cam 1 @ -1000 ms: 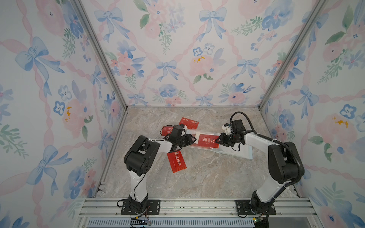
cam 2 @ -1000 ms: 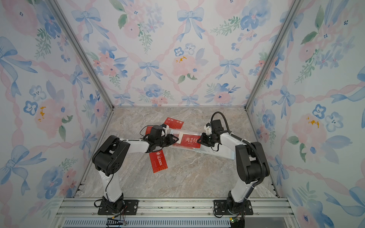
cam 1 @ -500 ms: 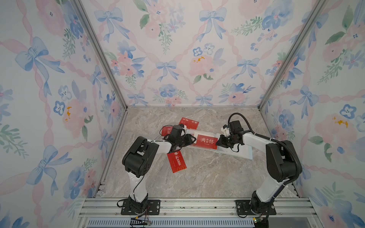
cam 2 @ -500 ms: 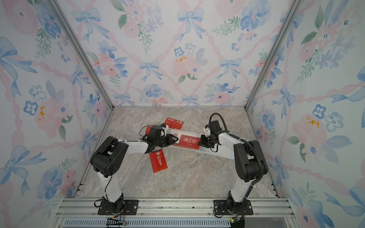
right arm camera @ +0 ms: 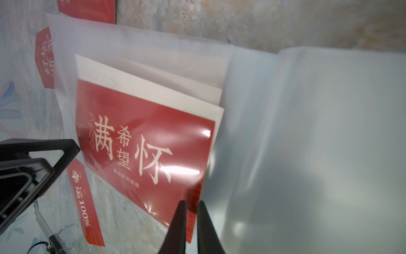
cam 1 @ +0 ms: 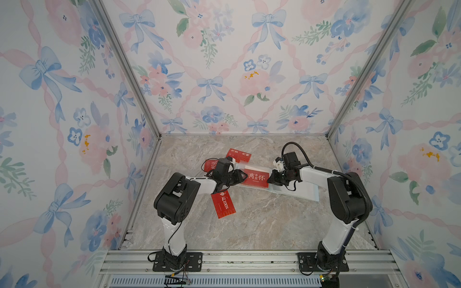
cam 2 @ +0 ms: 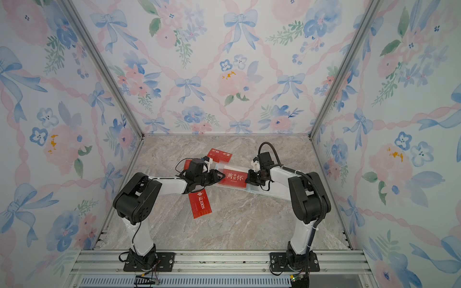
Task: Place the photos into the photo albums
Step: Insert the photo into the photo album.
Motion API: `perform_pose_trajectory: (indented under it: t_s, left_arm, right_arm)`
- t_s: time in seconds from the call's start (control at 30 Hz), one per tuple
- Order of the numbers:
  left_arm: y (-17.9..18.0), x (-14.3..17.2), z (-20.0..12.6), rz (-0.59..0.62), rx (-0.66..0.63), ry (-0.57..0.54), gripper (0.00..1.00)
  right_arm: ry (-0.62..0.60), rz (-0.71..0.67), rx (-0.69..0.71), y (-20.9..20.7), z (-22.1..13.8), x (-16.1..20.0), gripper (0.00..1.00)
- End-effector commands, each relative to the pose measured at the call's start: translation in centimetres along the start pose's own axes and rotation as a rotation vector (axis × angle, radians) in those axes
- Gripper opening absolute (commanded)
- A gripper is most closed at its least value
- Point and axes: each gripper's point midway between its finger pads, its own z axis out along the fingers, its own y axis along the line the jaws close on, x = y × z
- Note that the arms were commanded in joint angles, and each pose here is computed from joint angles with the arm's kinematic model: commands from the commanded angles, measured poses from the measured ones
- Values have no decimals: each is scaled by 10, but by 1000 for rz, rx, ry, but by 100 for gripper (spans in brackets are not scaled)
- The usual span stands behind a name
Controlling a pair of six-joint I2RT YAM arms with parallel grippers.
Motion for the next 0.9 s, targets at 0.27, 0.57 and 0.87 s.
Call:
perform_pose_trajectory:
  t_s: [0.27,0.57,0.87]
  left_arm:
    - [-6,0,-8,11,12,-9,40]
    - [-12,-4,-12,13,27,-17,40]
    - [-2,-6,-30,4,11,-41,40]
  right_arm:
    - [-70,-2,-116,31,-5,-18,12]
    - [-87,-9,-151,43,-21,-20,13]
    - [-72,-51,-45,29,-40,-7,14]
